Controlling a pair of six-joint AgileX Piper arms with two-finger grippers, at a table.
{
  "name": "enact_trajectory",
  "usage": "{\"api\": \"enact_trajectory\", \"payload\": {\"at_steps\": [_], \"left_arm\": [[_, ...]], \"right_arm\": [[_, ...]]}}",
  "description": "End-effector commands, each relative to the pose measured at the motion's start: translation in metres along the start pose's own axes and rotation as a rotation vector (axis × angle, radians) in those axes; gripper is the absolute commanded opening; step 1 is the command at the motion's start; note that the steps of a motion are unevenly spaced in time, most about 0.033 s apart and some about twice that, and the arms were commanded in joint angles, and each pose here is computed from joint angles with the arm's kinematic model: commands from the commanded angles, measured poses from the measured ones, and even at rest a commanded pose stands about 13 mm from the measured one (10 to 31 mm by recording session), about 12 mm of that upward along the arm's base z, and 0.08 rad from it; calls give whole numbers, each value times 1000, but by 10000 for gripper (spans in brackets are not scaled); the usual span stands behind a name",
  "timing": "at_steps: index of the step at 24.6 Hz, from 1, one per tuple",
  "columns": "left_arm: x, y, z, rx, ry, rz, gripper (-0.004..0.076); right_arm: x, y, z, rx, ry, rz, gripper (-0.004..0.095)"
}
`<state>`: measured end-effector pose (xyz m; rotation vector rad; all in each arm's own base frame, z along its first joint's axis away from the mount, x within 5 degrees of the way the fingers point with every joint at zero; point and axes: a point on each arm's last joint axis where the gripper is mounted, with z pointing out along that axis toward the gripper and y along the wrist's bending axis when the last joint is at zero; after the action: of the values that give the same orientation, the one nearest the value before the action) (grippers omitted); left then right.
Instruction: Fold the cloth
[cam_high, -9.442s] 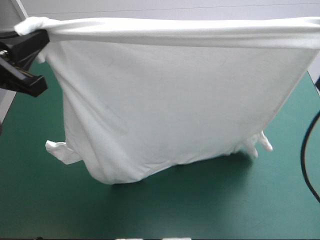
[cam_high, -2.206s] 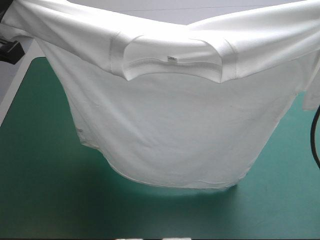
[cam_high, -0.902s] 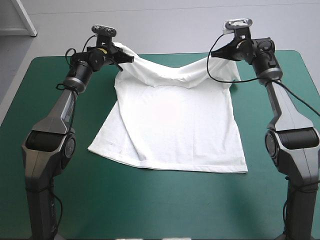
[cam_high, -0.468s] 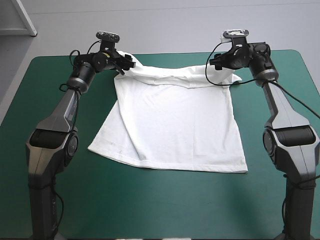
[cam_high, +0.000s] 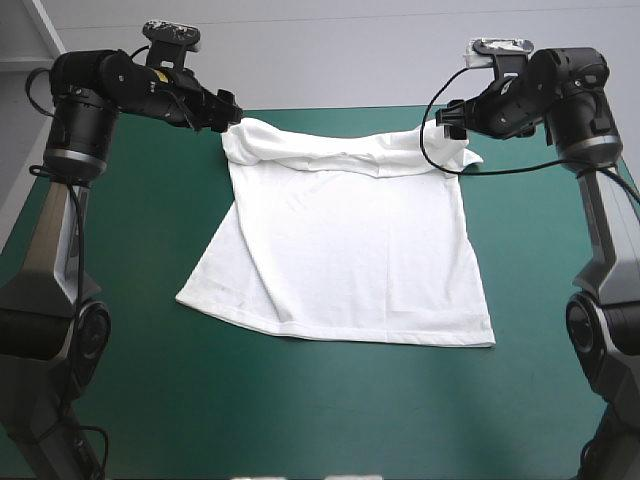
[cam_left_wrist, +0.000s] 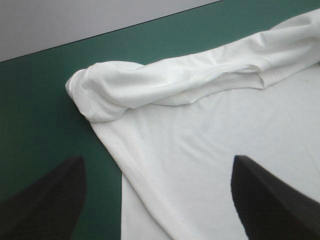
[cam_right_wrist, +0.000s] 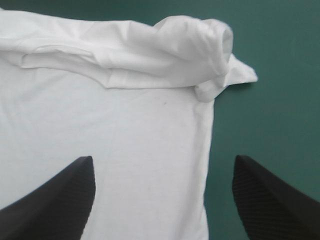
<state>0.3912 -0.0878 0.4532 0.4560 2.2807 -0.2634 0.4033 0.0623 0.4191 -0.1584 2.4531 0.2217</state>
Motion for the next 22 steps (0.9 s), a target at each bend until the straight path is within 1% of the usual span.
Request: {"api": "enact_trajectory", "payload": {"at_steps": [1, 4, 7, 9, 13, 14, 15, 16, 17, 18, 20, 22], "left_arm": [[-1, -15, -60, 13, -72, -27, 580], [3, -19, -78, 3, -89, -21, 580], [16, -20, -89, -26, -61, -17, 580], [32, -18, -94, -80, -11, -5, 580], [76, -13, -83, -146, 155, 9, 580], [100, -12, -72, -152, 233, 6, 580], [109, -11, -66, -153, 255, 5, 580], [132, -11, -49, -147, 302, -7, 580], [141, -10, -41, -145, 325, -16, 580], [163, -9, -22, -136, 388, -26, 580], [191, -8, 2, -133, 412, -37, 580], [207, -6, 18, -143, 384, -49, 580]], "right_arm": [[12, 11, -51, -58, -55, 9, 670], [38, 11, -60, -53, 3, 16, 670], [72, 10, -66, -42, 79, 15, 670], [94, 9, -71, -42, 116, 0, 670], [132, 9, -83, -41, 160, -9, 670], [152, 9, -87, -40, 182, -9, 663], [161, 8, -87, -36, 197, -11, 657], [179, 8, -91, -34, 212, -9, 646], [186, 8, -94, -34, 211, -9, 647], [201, 7, -98, -32, 220, -9, 647], [216, 7, -103, -32, 220, -9, 646], [226, 7, -107, -32, 215, -10, 647]]}}
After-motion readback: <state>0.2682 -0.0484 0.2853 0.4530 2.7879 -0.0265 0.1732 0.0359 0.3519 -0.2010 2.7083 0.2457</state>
